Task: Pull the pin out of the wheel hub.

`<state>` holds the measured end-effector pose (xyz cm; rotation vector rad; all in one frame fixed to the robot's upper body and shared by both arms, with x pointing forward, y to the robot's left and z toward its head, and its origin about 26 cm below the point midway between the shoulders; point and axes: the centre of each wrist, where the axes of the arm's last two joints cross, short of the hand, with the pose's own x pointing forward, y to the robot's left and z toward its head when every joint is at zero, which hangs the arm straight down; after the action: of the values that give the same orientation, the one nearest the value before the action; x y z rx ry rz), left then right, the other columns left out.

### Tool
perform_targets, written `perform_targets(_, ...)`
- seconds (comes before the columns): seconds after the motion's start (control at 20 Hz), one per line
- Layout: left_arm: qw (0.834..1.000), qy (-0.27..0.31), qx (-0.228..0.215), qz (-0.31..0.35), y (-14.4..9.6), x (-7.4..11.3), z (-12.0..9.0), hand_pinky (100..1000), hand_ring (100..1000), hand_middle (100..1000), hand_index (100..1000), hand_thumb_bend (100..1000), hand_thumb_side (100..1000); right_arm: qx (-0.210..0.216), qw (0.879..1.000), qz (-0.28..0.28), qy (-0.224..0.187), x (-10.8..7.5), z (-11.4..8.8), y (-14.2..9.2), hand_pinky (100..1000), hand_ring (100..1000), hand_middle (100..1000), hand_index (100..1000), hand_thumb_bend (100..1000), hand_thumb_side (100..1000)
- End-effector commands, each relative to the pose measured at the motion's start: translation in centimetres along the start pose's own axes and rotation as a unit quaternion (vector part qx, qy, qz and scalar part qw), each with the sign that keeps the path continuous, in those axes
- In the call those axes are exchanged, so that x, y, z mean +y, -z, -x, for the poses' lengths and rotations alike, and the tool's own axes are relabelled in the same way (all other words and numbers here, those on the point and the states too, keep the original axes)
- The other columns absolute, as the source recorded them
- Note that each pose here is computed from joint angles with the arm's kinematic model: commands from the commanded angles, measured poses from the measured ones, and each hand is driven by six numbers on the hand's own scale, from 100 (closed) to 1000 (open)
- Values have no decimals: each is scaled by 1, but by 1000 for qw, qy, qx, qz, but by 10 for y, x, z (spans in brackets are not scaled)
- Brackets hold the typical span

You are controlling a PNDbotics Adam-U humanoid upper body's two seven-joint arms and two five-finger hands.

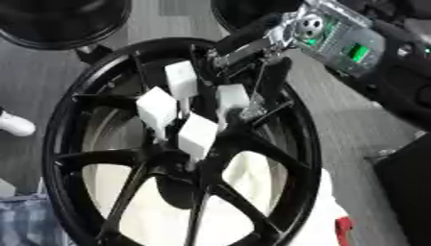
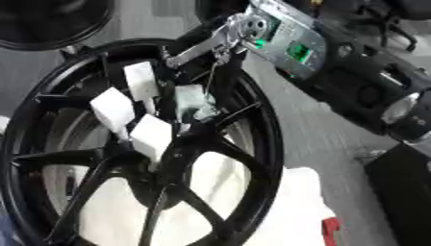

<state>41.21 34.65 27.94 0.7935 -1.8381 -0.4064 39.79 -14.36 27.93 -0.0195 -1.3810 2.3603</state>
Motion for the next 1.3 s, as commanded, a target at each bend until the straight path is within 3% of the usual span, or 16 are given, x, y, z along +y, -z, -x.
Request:
perform_targets(0.05, 1000, 6, -7, -14, 2, 13, -6, 789, 796, 700, 845, 100, 862, 21, 1000, 9, 3, -6, 5, -17, 667, 598, 519, 719, 253, 100)
perform_targets(0.1, 1000, 6, -7, -14, 2, 14, -6, 789, 796, 700, 845, 100, 862, 25, 1000, 11, 7, -5, 6, -19, 684, 619, 538, 734, 270, 109)
perform_targets(0.3, 1000, 8, -10, -15, 2, 14, -7, 790, 796, 700, 845, 100, 861, 40, 999, 12, 0, -4, 4, -23, 772, 763, 671, 802, 287, 301)
perform_targets(0.5, 1000, 9, -11, -15, 2, 14, -7, 790, 796, 700, 844, 100, 861, 58, 998, 8, -10, -2, 5, -24, 802, 812, 734, 833, 259, 385)
perform_targets(0.9, 1000, 10, -11, -16, 2, 15, -7, 790, 796, 700, 840, 100, 860, 83, 996, 13, -11, -1, 8, -25, 775, 781, 710, 833, 253, 391)
perform_targets(1.15, 1000, 11, -10, -15, 2, 15, -7, 790, 795, 700, 839, 100, 859, 92, 996, 15, -8, 0, 10, -25, 763, 757, 687, 826, 223, 441)
perform_targets(1.3, 1000, 11, -10, -14, 2, 15, -6, 790, 795, 700, 837, 100, 858, 93, 995, 20, -9, -1, 9, -24, 744, 714, 628, 808, 176, 501)
